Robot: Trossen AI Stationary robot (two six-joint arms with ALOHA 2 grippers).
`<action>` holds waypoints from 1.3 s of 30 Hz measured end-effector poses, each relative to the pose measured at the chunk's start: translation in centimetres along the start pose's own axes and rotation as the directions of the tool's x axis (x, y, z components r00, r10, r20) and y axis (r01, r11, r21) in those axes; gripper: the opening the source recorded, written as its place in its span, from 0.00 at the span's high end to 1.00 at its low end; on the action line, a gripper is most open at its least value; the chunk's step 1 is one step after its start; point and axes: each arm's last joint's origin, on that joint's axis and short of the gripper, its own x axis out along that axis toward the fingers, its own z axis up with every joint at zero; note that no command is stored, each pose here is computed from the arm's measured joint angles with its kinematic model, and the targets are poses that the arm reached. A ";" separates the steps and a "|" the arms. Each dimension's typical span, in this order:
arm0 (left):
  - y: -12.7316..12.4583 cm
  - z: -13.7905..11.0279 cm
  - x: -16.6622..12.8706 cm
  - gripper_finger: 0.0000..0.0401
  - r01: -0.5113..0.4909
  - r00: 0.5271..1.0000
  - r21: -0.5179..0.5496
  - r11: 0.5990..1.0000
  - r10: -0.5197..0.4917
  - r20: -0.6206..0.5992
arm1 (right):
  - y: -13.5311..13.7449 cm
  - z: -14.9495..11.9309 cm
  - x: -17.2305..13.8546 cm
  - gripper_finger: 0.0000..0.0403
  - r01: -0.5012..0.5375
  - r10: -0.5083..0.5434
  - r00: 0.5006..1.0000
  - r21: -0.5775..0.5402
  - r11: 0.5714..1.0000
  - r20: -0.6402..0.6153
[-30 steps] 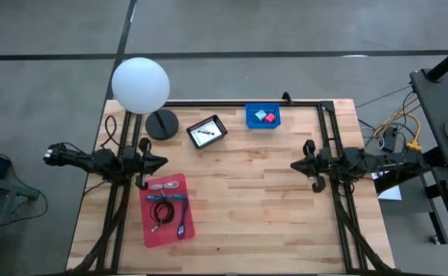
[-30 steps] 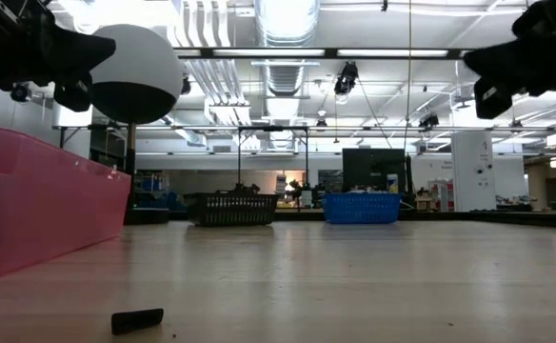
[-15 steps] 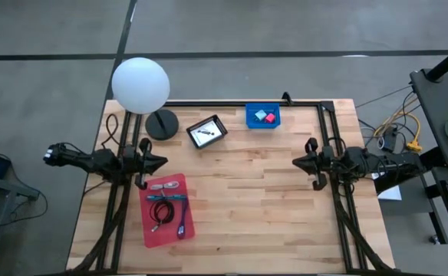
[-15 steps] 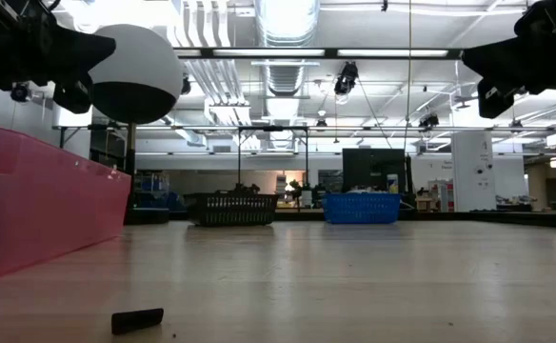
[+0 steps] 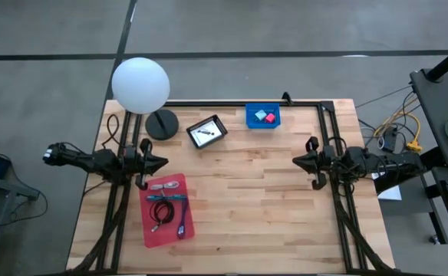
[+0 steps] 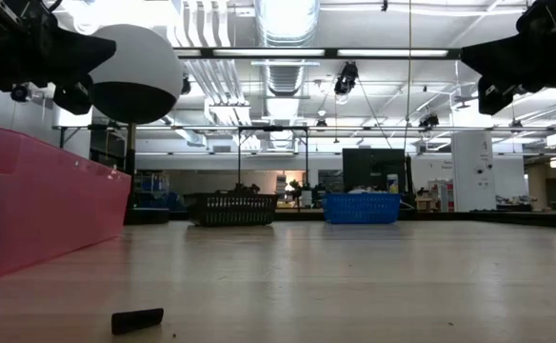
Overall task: Pick and place items into bin
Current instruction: Return to home position
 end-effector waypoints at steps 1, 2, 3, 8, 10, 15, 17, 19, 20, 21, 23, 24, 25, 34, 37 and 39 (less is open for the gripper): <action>0.0 0.0 0.0 1.00 0.000 1.000 0.000 1.000 0.000 0.000 | 0.0 0.0 0.0 0.98 0.000 0.000 1.000 -0.006 1.000 -0.001; 0.0 0.0 0.0 1.00 0.000 1.000 0.001 1.000 0.000 -0.002 | 0.0 0.0 0.0 0.98 0.001 -0.001 1.000 -0.012 1.000 -0.004; 0.0 -0.1 0.0 1.00 -0.001 1.000 0.002 1.000 0.001 -0.005 | 0.0 0.0 0.0 0.98 0.001 -0.001 1.000 -0.014 1.000 -0.004; 0.0 -0.1 0.1 1.00 -0.001 1.000 0.003 1.000 0.001 -0.008 | 0.0 0.0 0.0 0.98 0.001 -0.001 1.000 -0.014 1.000 -0.004; 0.0 -0.1 0.1 1.00 -0.001 1.000 0.003 1.000 0.001 -0.009 | 0.0 0.0 0.0 0.98 0.001 -0.001 1.000 -0.015 1.000 -0.004; 0.0 -0.1 0.1 1.00 -0.001 1.000 0.005 1.000 0.001 -0.012 | 0.0 0.0 0.0 0.98 0.001 -0.001 1.000 -0.015 1.000 -0.004; 0.0 -0.1 0.1 1.00 -0.001 1.000 0.005 1.000 0.001 -0.012 | 0.0 0.0 0.0 0.98 0.001 -0.001 1.000 -0.015 1.000 -0.004; 0.0 -0.1 0.1 1.00 -0.001 1.000 0.005 1.000 0.001 -0.012 | 0.0 0.0 0.0 0.98 0.001 -0.001 1.000 -0.015 1.000 -0.004; 0.0 -0.1 0.1 1.00 -0.001 1.000 0.005 1.000 0.001 -0.012 | 0.0 0.0 0.0 0.98 0.001 -0.001 1.000 -0.014 1.000 -0.004; 0.0 -0.1 0.1 1.00 -0.001 1.000 0.005 1.000 0.001 -0.012 | 0.0 0.0 0.0 0.98 0.001 -0.001 1.000 -0.014 1.000 -0.004; 0.0 -0.1 0.1 1.00 -0.001 1.000 0.005 1.000 0.001 -0.012 | 0.0 0.0 0.0 0.98 0.001 -0.001 1.000 -0.016 1.000 -0.004; 0.0 -0.1 0.1 1.00 -0.001 1.000 0.005 1.000 0.001 -0.012 | 0.0 0.0 0.0 0.98 0.001 -0.001 1.000 -0.016 1.000 -0.004; 0.0 -0.1 0.1 1.00 -0.001 1.000 0.005 1.000 0.001 -0.012 | 0.0 0.0 0.0 0.98 0.001 -0.001 1.000 -0.014 1.000 -0.004; 0.0 -0.1 0.1 1.00 -0.001 1.000 0.005 1.000 0.001 -0.012 | 0.0 0.0 0.0 0.98 0.001 -0.001 1.000 -0.015 1.000 -0.004; 0.0 -0.1 0.1 1.00 -0.001 1.000 0.005 1.000 0.001 -0.012 | 0.0 0.0 0.0 0.98 0.001 -0.001 1.000 -0.015 1.000 -0.003; 0.0 -0.1 0.1 1.00 -0.001 1.000 0.005 1.000 0.001 -0.012 | 0.0 0.0 0.0 0.98 0.001 -0.001 1.000 -0.014 1.000 -0.003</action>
